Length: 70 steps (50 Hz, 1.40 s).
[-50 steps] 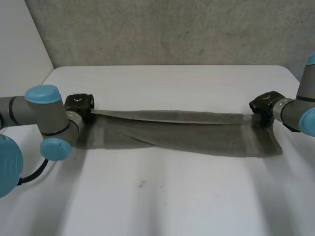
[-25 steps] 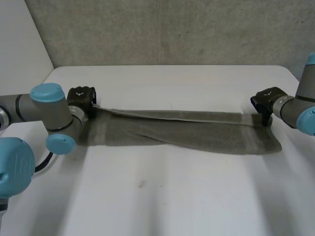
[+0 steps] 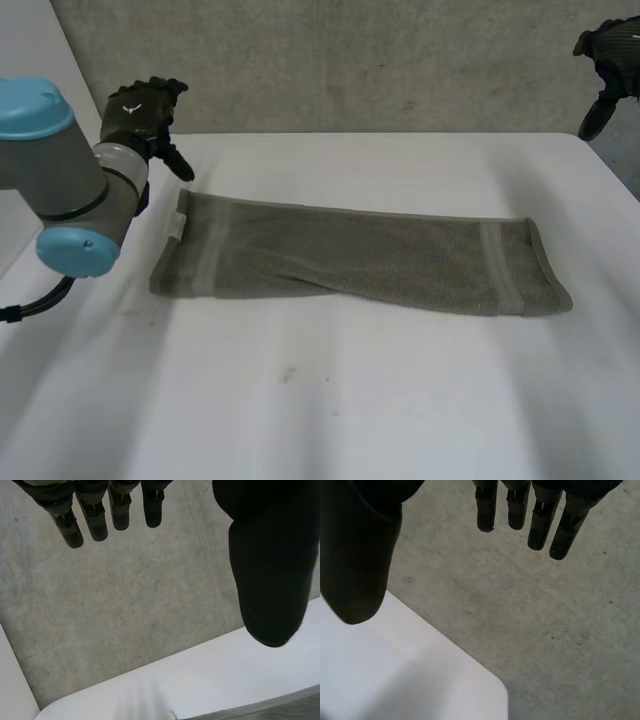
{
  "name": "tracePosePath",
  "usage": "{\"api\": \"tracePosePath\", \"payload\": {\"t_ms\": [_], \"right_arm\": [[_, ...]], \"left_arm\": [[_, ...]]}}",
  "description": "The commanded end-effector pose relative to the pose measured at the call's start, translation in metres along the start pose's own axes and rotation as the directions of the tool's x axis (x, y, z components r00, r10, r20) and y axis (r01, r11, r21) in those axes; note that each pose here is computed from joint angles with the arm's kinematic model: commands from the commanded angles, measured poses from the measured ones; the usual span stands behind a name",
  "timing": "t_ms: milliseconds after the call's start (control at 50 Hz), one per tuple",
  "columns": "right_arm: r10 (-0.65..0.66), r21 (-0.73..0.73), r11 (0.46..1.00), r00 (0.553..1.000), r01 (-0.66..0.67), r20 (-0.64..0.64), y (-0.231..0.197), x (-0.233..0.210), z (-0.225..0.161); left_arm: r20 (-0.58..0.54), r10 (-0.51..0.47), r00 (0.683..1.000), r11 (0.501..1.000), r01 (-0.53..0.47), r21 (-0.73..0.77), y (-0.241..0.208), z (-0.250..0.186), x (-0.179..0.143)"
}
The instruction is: Fold the towel.
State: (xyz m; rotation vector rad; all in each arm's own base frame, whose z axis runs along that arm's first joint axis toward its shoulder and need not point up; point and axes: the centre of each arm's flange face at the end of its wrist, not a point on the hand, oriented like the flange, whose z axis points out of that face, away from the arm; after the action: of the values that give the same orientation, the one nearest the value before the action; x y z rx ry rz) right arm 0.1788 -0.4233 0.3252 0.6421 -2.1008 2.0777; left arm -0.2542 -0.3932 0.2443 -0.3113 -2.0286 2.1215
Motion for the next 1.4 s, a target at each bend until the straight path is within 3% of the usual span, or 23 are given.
{"api": "tracePosePath", "payload": {"t_ms": [20,180,300,540,740,920,1000,1100,1240,1340,1380,1400], "right_arm": [[-0.015,-0.093,0.995,0.989,0.029,0.15,0.018,-0.022,-0.035],[-0.029,-0.2,0.977,0.968,0.08,0.248,0.066,-0.05,-0.07],[-0.053,-0.187,0.977,0.967,0.103,0.251,0.109,-0.07,-0.085],[-0.103,-0.197,0.969,0.968,0.15,0.229,0.171,-0.084,-0.077],[-0.21,-0.302,0.919,0.963,0.254,0.172,0.211,-0.059,-0.062],[-0.25,-0.31,0.919,0.968,0.242,0.014,0.203,-0.009,-0.046],[-0.293,-0.29,0.924,0.948,0.249,-0.121,0.188,0.037,-0.029],[-0.355,-0.315,0.902,0.923,0.296,-0.147,0.187,0.062,-0.019],[-0.397,-0.306,0.886,0.911,0.348,-0.114,0.174,0.056,-0.012],[-0.415,-0.17,0.9,0.908,0.401,-0.057,0.129,0.001,-0.007],[-0.429,-0.053,0.902,0.903,0.428,-0.003,0.091,-0.053,-0.014],[-0.429,-0.053,0.902,0.903,0.428,-0.002,0.091,-0.053,-0.014]], "left_arm": [[-0.029,0.007,1.0,0.998,-0.009,-0.061,0.0,-0.036,0.011],[-0.032,0.012,0.999,0.975,-0.018,-0.22,0.034,-0.081,0.01],[-0.019,0.004,1.0,0.958,-0.009,-0.286,0.052,-0.094,0.005],[0.008,0.002,1.0,0.943,0.001,-0.332,0.067,-0.1,-0.004],[0.016,0.002,1.0,0.951,0.003,-0.31,0.071,-0.1,-0.007],[0.016,0.004,1.0,0.951,0.001,-0.31,0.073,-0.102,-0.007],[0.018,0.003,1.0,0.951,0.003,-0.309,0.072,-0.102,-0.007],[0.018,0.002,1.0,0.952,0.003,-0.306,0.07,-0.103,-0.007],[0.016,0.004,1.0,0.952,0.001,-0.306,0.071,-0.103,-0.007],[0.016,0.005,1.0,0.952,0.0,-0.307,0.071,-0.103,-0.007],[0.016,0.005,1.0,0.951,0.0,-0.309,0.072,-0.103,-0.007],[0.017,0.007,1.0,0.952,-0.002,-0.306,0.072,-0.103,-0.007]]}}
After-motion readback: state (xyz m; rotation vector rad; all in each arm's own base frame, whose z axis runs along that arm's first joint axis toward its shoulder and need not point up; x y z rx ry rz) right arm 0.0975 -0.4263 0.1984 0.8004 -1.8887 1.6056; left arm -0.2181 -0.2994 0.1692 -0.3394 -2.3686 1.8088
